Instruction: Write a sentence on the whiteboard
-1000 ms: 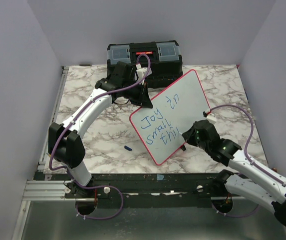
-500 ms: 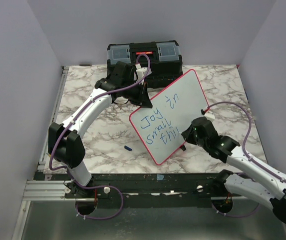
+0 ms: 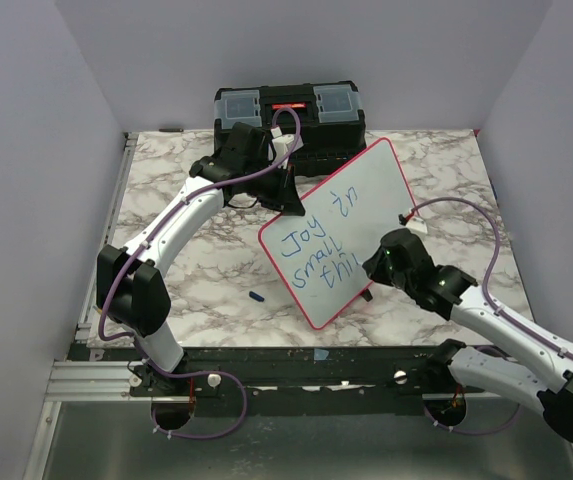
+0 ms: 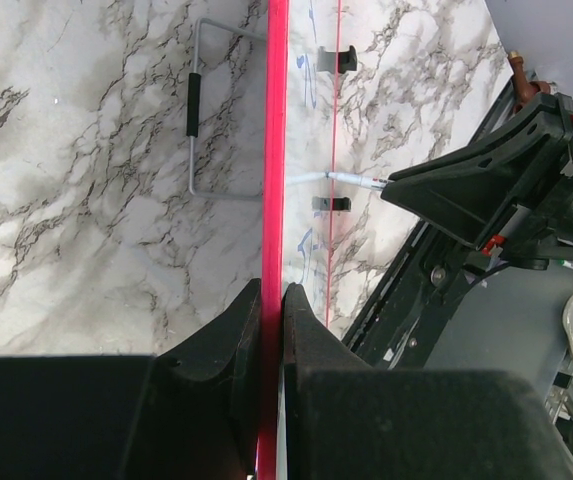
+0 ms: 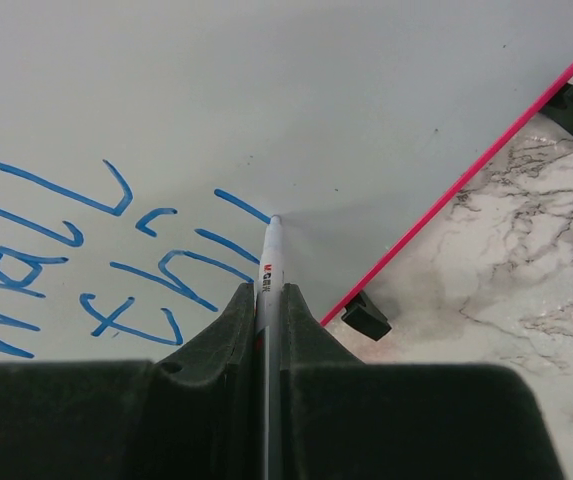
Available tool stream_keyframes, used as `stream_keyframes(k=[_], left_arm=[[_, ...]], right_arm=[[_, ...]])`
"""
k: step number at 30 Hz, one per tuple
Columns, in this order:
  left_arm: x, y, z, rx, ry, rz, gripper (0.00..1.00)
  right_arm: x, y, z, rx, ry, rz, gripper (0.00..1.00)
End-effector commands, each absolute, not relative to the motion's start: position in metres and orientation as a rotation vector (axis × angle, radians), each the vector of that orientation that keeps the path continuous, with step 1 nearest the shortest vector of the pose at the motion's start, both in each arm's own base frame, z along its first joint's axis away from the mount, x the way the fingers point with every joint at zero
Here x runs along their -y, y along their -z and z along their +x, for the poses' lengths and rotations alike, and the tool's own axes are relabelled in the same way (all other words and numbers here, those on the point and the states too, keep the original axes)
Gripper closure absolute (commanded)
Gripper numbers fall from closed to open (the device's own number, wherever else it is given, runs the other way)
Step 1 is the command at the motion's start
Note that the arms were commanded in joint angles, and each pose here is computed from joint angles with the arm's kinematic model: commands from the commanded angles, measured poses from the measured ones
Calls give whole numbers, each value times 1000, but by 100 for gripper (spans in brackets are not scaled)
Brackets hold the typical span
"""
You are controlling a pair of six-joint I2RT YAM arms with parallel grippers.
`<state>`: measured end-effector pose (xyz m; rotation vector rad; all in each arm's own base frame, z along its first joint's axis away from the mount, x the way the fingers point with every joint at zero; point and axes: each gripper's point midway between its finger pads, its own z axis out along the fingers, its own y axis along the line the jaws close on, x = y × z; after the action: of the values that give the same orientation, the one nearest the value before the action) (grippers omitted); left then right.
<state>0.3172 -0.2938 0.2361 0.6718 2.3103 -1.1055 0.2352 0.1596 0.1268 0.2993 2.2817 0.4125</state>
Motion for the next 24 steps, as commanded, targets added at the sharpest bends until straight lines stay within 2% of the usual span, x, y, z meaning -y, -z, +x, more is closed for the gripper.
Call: stream_keyframes(k=[1, 24], left_arm=[[292, -237, 321, -2271, 1040, 725, 100], [292, -235, 321, -2276, 1036, 725, 100]], right_arm=[[-175, -148, 253, -2209, -485, 309, 99], [-186, -166, 269, -2170, -499, 298, 99]])
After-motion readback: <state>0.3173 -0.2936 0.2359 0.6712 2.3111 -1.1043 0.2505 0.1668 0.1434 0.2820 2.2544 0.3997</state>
